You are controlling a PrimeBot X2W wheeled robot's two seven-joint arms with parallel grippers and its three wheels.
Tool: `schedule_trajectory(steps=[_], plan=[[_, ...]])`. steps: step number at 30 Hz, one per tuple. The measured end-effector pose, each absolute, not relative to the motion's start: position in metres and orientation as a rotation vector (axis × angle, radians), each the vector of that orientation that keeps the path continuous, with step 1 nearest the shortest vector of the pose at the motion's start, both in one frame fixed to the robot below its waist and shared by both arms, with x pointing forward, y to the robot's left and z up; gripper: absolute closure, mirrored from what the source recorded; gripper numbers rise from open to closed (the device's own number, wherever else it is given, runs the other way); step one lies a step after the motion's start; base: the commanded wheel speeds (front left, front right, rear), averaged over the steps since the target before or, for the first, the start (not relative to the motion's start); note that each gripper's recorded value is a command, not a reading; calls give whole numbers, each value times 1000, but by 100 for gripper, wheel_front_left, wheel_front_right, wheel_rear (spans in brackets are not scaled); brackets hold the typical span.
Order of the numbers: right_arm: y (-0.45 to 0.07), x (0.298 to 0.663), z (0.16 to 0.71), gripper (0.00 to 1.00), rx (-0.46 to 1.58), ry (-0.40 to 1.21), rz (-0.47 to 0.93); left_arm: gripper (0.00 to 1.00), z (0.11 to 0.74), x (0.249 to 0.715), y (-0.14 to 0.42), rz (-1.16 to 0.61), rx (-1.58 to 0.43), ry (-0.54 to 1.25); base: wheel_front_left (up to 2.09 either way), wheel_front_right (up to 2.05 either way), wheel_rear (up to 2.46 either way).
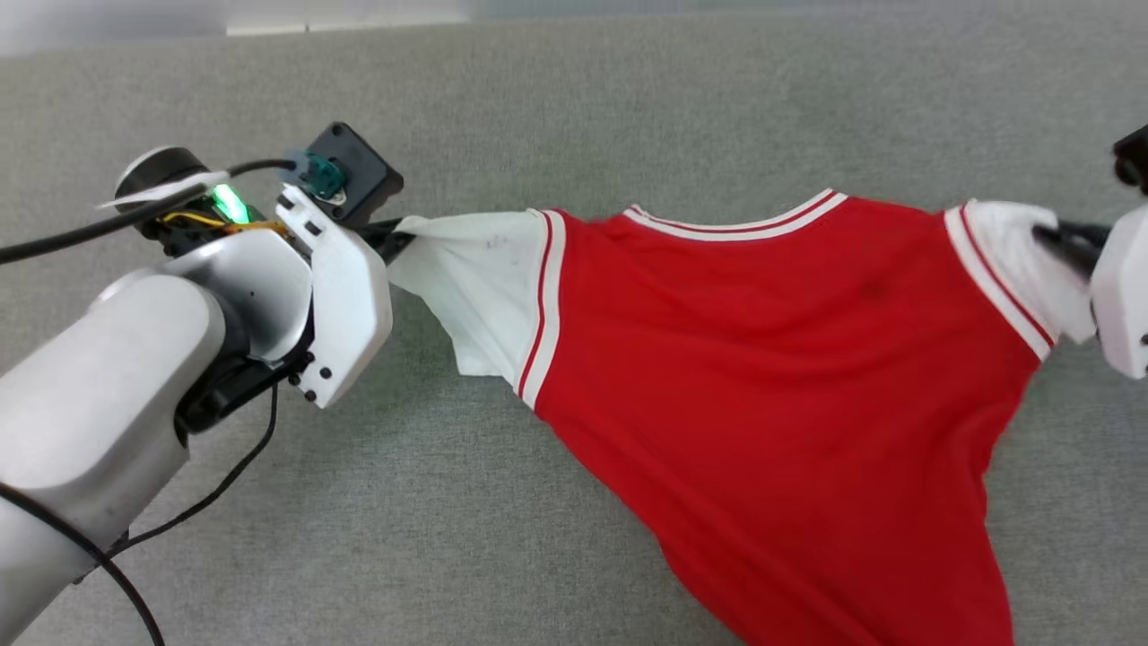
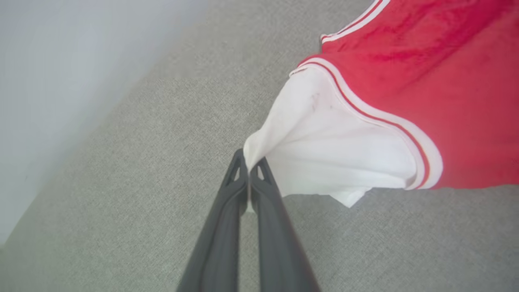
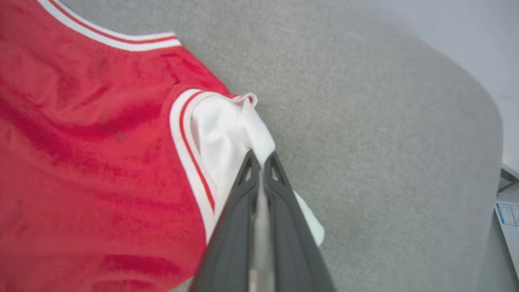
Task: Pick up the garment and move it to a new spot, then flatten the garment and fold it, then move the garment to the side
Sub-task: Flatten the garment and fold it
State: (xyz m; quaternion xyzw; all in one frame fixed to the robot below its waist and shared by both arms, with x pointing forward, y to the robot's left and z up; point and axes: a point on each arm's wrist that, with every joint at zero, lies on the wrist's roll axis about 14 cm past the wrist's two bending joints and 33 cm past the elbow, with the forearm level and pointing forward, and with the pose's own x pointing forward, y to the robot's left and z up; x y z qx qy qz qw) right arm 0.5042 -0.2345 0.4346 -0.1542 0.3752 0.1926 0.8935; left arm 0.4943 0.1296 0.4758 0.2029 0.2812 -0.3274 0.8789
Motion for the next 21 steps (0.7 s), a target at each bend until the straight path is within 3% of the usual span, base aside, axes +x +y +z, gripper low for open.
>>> schedule_trajectory(steps=[21], plan=[[-214,536,677,100,-335,48,360,100,702,522,135,-503,456,-65,0,0,0]])
